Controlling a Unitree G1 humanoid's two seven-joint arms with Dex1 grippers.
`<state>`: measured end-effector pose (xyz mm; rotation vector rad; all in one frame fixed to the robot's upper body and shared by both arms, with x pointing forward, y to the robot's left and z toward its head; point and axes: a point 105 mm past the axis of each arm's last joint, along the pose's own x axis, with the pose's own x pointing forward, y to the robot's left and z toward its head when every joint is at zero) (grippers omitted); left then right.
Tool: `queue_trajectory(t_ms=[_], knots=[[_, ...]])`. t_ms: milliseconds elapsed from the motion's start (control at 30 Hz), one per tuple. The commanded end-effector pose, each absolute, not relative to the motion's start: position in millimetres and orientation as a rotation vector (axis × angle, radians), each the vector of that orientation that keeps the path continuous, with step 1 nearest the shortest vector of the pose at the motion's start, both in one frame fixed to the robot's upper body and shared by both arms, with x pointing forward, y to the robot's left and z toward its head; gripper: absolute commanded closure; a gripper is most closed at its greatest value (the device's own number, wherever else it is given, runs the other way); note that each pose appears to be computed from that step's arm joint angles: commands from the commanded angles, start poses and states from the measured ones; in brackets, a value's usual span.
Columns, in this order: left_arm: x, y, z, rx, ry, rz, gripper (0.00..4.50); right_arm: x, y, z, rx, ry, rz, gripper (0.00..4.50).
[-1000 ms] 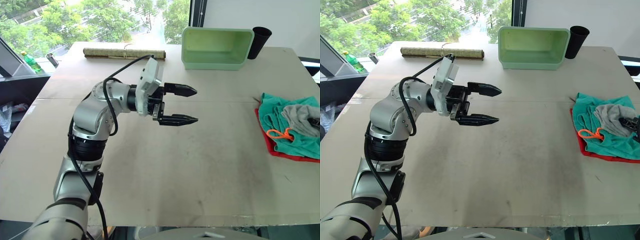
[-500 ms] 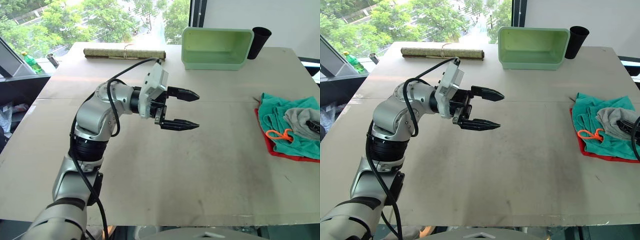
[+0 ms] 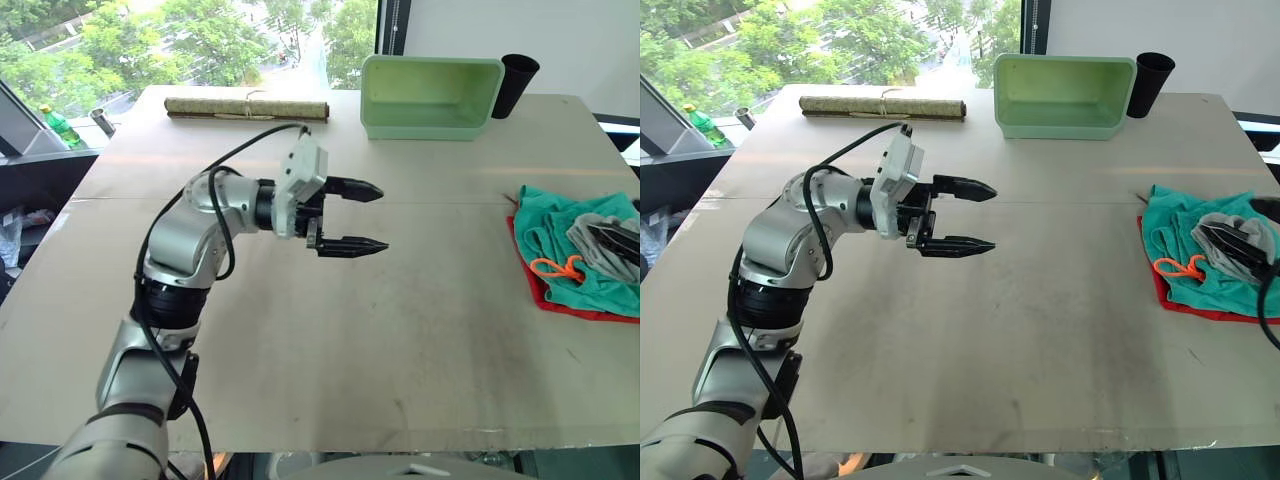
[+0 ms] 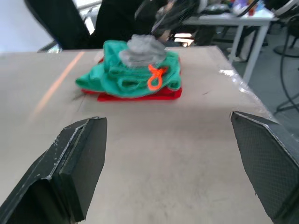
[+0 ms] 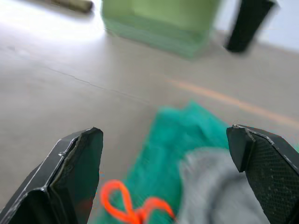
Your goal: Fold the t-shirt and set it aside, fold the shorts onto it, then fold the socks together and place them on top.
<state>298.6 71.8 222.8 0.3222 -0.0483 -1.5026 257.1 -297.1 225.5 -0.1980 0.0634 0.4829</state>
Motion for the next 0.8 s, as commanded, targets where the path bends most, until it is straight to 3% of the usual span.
queue_trajectory(t_ms=[33,200,433,567,800], knots=[[301.0,87.1,210.0,0.389,-0.014,-1.387,0.00,260.3,-257.8,221.6,-0.257,0.000,0.651,0.05],[312.5,114.1,181.5,0.425,0.047,-1.138,0.00,265.3,-228.7,194.9,-0.259,0.009,0.802,0.05],[292.7,141.6,151.6,0.343,0.093,-0.913,0.00,252.8,-201.0,146.3,-0.197,0.057,0.974,0.05],[276.7,154.9,127.0,0.321,0.126,-0.834,0.00,251.6,-188.7,131.8,-0.079,0.037,0.961,0.05],[260.5,166.5,100.9,0.270,0.126,-0.769,0.00,238.1,-183.3,102.5,-0.105,0.081,0.938,0.05]])
